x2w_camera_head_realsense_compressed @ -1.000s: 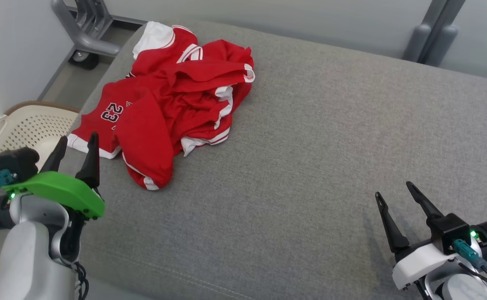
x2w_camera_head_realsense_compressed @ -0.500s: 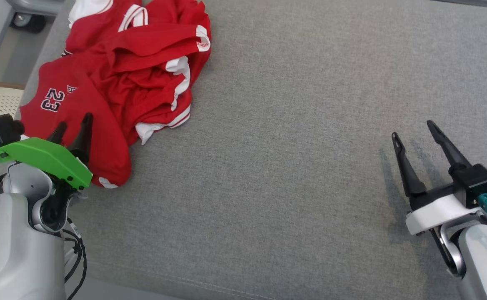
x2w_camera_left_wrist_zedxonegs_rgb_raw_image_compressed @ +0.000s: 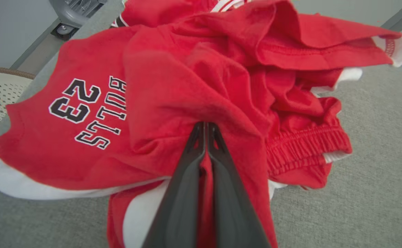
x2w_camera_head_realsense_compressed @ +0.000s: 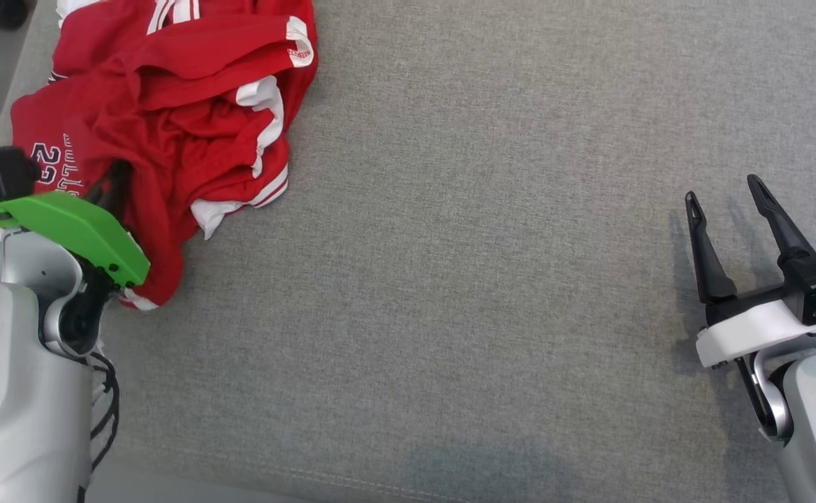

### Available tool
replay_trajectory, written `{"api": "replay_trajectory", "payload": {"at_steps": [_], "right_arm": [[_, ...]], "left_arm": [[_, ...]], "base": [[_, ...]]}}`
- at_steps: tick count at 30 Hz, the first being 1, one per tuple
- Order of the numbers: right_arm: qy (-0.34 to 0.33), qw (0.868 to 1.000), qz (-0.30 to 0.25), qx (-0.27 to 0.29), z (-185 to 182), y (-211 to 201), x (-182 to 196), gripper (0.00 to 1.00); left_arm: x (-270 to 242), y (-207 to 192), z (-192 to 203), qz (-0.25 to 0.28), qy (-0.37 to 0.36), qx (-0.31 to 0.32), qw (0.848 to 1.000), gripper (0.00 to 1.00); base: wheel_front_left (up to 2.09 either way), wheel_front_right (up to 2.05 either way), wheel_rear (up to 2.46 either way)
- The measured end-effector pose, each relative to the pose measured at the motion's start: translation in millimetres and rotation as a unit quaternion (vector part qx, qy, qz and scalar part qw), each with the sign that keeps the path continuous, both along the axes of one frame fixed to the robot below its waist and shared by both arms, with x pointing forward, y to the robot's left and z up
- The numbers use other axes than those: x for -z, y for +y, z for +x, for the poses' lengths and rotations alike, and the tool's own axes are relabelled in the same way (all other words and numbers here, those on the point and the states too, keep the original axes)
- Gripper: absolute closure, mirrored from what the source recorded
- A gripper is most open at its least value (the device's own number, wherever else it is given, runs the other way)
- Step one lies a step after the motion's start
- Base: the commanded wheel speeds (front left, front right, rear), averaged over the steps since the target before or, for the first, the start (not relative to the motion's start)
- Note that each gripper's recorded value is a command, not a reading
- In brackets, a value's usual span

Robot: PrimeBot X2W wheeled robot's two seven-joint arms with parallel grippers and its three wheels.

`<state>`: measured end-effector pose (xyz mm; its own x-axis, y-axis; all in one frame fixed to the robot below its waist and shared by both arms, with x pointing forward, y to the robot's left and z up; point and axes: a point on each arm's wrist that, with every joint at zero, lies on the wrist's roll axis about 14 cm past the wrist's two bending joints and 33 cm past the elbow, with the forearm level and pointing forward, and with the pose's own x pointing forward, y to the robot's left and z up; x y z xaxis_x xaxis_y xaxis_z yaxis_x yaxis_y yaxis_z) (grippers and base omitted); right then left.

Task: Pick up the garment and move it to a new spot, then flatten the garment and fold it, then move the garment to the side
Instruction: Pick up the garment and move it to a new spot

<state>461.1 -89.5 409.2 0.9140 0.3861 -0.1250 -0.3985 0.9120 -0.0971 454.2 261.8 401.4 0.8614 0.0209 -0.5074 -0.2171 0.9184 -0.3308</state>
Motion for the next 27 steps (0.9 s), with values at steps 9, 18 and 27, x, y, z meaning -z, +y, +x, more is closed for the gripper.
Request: {"api": "replay_trajectory", "payload": {"at_steps": [9, 18, 27], "right_arm": [[-0.01, 1.0, 0.019, -0.01, -3.3, 17.1, -15.3, 0.0], [-0.029, 0.997, 0.063, -0.015, -16.6, 40.5, -47.2, 0.0], [-0.033, 0.995, 0.066, 0.066, -35.0, -0.4, -57.1, 0.0]], "left_arm": [[-151.2, 28.9, 40.1, 0.124, -0.205, 0.018, 0.971, 1.0], [-228.6, -100.6, 34.9, 0.105, -0.294, 0.195, 0.93, 1.0], [-249.4, -264.1, -12.2, 0.021, -0.294, 0.418, 0.859, 1.0]], "base": [[0.0, 0.0, 0.0], [0.0, 0.0, 0.0], [0.0, 0.0, 0.0]]}}
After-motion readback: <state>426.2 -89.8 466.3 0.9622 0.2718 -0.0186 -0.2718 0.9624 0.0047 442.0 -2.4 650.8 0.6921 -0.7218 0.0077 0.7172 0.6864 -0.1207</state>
